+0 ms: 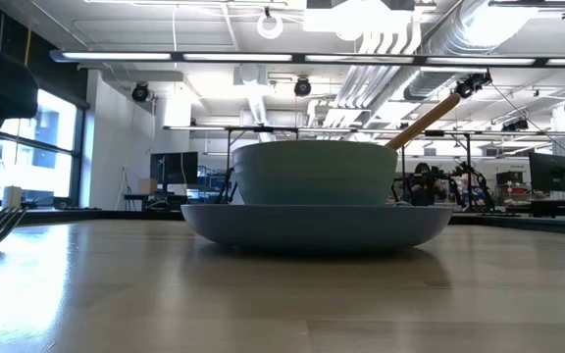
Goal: Set table place
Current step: Put the pink plate on the left side of the blue plate
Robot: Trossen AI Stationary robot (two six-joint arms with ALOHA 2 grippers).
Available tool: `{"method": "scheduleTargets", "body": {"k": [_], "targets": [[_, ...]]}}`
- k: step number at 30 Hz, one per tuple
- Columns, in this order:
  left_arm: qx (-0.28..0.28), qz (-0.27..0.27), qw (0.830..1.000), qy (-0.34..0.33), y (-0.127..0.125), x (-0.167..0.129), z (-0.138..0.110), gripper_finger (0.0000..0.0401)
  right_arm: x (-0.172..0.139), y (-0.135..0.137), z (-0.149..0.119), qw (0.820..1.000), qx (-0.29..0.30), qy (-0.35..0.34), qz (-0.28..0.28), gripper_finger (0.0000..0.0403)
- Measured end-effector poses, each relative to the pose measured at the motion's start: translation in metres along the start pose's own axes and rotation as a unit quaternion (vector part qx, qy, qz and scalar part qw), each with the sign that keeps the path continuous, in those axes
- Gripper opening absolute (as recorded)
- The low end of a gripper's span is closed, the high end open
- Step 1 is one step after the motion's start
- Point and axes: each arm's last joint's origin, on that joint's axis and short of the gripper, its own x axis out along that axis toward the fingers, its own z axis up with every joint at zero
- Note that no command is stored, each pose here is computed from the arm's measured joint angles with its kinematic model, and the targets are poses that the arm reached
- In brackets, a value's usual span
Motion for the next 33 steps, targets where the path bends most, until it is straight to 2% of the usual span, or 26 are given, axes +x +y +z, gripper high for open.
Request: {"method": "scheduleTargets", "body": {"k": [5,8,11,15,16,21,24,27,33], "targets": [[-0.006,-0.009,1.0,-0.013,0.0,0.0,0.0,0.0213,0.0,0.0,0.0,1.0,0.0,0.001,0.004,0.0119],[-0.006,-0.01,1.0,-0.018,0.0,0.0,0.001,0.0189,0.0,0.0,0.0,1.0,0.0,0.0,0.004,0.0119],[-0.001,-0.007,1.0,-0.021,0.001,0.001,0.001,0.0138,0.0,0.0,0.0,1.0,-0.005,0.001,0.005,0.0119],[0.002,-0.015,0.999,-0.033,0.0,0.001,0.002,0.0039,0.0,0.0,0.0,1.0,-0.006,0.001,0.006,0.0119],[0.005,-0.021,0.999,-0.037,0.0,0.0,0.002,0.003,0.0,0.0,0.0,1.0,-0.006,0.001,0.006,0.0119],[-0.002,-0.05,0.996,-0.07,-0.006,-0.001,0.007,0.0029,0.0,0.0,0.0,1.0,-0.006,0.001,0.006,0.0119],[-0.001,-0.059,0.994,-0.092,-0.009,-0.001,0.013,0.0005,0.0,0.0,0.0,1.0,-0.005,0.001,0.006,0.0119],[-0.007,-0.053,0.993,-0.108,-0.012,0.0,0.022,0.0007,0.0,0.0,0.0,1.0,-0.005,0.001,0.006,0.0119],[0.015,-0.029,0.991,-0.129,-0.02,0.0,0.042,0.0,0.0,0.001,0.0,1.0,-0.005,0.001,0.012,0.0119]]}}
